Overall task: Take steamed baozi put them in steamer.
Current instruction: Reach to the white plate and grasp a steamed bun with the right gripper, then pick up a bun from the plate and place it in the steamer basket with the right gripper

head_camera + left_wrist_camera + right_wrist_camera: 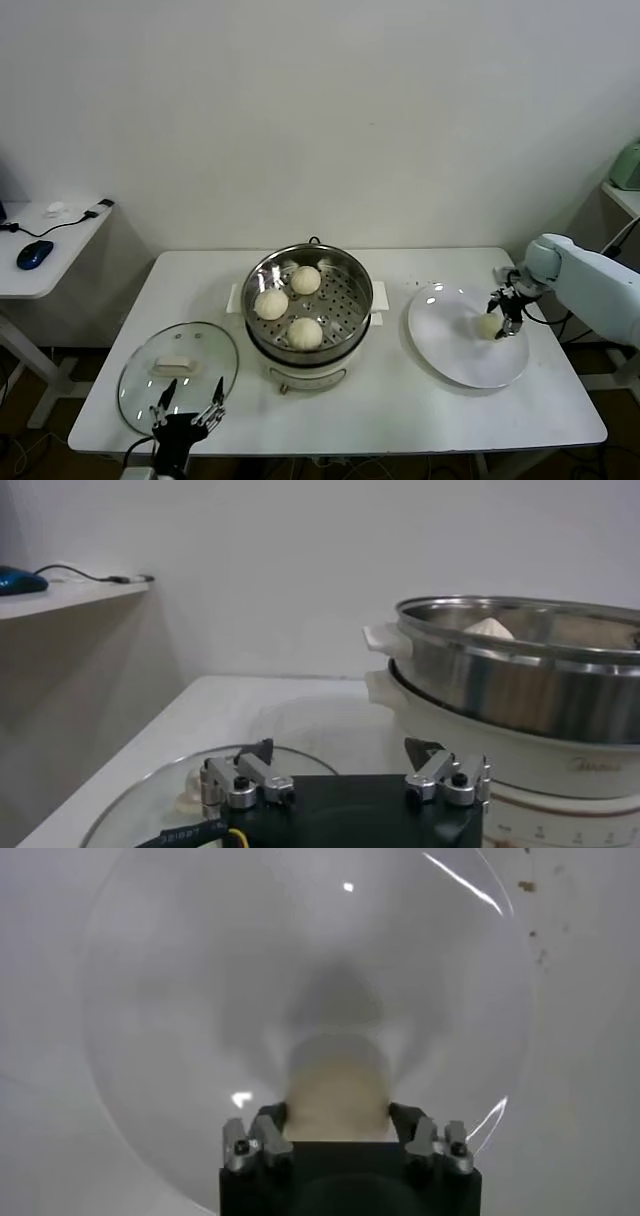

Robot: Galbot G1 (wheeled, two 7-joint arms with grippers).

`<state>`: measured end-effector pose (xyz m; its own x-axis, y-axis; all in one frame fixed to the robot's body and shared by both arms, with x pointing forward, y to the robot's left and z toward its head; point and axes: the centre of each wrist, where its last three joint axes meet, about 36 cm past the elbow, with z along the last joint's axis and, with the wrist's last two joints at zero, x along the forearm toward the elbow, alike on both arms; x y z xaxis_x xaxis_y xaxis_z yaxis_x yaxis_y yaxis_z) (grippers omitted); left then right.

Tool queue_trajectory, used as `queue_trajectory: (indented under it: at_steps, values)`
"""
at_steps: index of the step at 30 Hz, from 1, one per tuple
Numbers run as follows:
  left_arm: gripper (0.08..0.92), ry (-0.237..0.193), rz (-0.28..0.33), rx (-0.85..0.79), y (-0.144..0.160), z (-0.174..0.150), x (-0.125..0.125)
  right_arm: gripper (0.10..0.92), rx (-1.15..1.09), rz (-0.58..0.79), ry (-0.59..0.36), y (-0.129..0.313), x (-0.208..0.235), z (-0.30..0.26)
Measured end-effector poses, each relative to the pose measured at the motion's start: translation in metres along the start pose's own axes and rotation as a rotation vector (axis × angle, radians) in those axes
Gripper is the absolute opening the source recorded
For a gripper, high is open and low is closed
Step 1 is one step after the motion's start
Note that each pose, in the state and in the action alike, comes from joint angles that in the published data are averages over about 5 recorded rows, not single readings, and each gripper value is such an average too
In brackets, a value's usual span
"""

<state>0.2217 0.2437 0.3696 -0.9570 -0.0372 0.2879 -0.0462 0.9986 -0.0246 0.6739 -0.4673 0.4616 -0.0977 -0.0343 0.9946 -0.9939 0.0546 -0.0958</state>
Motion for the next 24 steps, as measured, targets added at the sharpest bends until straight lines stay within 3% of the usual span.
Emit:
queue_trajectory:
  at_steps: [9, 17, 24]
  values:
    - [0.823, -0.003, 0.010, 0.002, -0.004, -0.005, 0.002, 0.628, 0.010, 0.028, -0.021, -0.009, 0.042, -0.020]
    - [0.823, -0.007, 0.026, -0.005, -0.007, -0.009, 0.003, 0.628, 0.087, 0.084, -0.127, -0.032, 0.163, -0.102]
    - [0.823, -0.011, 0.040, -0.008, -0.011, -0.010, 0.003, 0.628, 0.166, 0.105, -0.263, -0.018, 0.259, -0.207]
